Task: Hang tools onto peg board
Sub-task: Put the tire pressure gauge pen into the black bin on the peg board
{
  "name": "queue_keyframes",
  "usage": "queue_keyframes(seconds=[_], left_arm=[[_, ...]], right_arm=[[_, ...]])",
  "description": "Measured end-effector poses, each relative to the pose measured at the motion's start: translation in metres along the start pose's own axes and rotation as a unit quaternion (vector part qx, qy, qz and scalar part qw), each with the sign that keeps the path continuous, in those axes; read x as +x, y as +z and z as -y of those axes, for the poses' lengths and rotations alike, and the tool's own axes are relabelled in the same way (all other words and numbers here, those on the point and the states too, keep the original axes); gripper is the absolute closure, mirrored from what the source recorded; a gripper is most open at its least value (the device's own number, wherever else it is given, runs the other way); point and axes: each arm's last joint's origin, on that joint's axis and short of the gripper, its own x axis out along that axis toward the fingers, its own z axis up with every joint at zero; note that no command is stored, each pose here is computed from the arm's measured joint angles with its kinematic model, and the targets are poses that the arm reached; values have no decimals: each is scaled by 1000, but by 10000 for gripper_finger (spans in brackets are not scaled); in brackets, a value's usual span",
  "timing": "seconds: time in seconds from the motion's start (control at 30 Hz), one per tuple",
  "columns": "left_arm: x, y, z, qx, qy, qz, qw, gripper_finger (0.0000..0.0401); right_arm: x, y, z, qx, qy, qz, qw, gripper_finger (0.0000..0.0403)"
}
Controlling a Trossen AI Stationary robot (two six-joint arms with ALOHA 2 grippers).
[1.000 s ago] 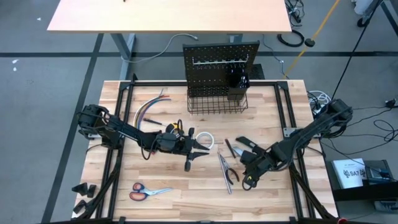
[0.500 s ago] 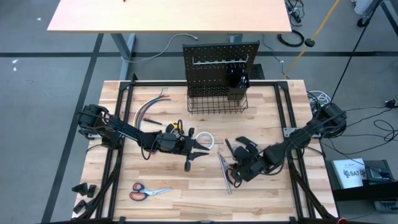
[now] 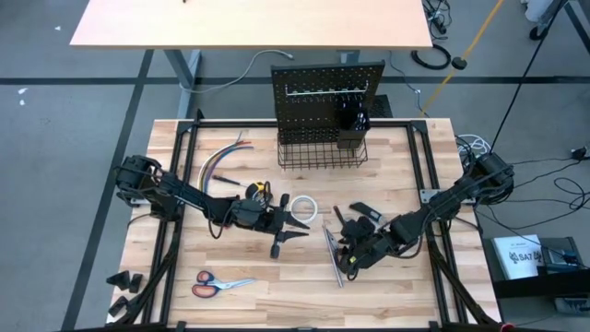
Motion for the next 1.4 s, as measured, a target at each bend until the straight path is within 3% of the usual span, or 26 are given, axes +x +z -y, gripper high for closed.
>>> queue_keyframes(seconds=[0.17,0.37,0.53,0.67,0.83,0.97,1.13,1.23,1.3,1.4], left_arm=[[7,16,19,19,-26,13,999,315],[19,45,62,99,5,-76,992,315],[17,63,90,105,17,-120,987,315],[5,56,115,68,20,-162,984,315],[-18,37,143,-14,39,-252,967,315],[-37,25,159,-86,43,-320,943,315],[-58,13,176,-158,31,-407,899,315],[-72,9,187,-176,23,-444,878,315],[-78,8,192,-177,31,-450,875,315],[-79,9,194,-167,51,-422,890,315]], right_arm=[[-2,-3,-7,-2,25,8,1000,236],[-1,-15,-13,-12,24,22,999,236],[11,-26,-23,-15,56,29,998,236],[22,-34,-29,-25,77,33,996,236],[25,-33,-35,-41,81,37,995,236],[22,-26,-45,-57,91,50,993,236],[19,-18,-53,-65,101,60,991,236],[18,-16,-56,-74,104,63,990,236],[18,-15,-57,-79,97,58,990,236],[19,-14,-53,-52,69,42,995,236]])
